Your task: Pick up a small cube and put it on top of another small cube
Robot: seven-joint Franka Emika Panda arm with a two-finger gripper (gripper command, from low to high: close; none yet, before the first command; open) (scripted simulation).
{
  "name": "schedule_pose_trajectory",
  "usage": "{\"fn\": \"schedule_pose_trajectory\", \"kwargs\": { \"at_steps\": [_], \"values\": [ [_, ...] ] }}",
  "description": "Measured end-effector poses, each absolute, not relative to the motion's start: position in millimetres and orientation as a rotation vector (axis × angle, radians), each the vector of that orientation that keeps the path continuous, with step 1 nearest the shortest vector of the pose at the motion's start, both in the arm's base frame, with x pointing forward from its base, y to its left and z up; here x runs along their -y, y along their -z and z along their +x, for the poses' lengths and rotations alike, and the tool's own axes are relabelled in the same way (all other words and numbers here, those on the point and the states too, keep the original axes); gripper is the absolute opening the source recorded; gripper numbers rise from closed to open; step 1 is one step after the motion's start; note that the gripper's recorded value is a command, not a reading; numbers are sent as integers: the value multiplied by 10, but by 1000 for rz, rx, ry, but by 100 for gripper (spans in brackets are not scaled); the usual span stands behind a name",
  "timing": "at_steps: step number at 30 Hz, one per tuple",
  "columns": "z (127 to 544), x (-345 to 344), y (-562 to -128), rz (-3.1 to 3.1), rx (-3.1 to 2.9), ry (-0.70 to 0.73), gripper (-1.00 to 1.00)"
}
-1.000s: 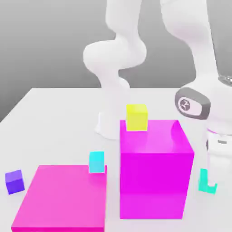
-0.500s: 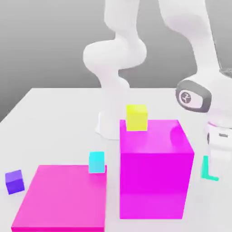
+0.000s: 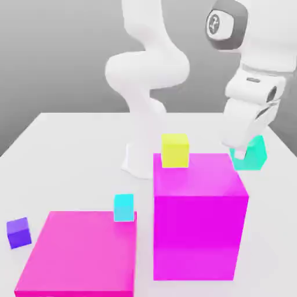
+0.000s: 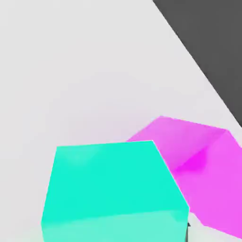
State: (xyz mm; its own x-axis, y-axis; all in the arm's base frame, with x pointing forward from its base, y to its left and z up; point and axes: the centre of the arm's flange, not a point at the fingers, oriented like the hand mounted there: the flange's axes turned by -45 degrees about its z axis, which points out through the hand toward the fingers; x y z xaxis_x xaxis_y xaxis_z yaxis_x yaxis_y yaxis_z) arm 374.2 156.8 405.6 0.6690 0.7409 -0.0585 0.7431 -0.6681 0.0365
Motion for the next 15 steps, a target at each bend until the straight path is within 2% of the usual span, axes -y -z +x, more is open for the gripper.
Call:
{"fn": "schedule_pose_trajectory", "kwargs": {
  "at_steps": [7,9,12,13,15],
  "values": [
    [3430,-716,-4680,2963,-957,30,-100],
    [3377,-590,-4596,2999,-925,8,-100],
    [3364,-555,-4211,3010,-915,2,-100],
    [3357,-551,-4111,3011,-914,2,100],
    [3356,-551,-4111,3011,-914,2,100]
  ]
}}
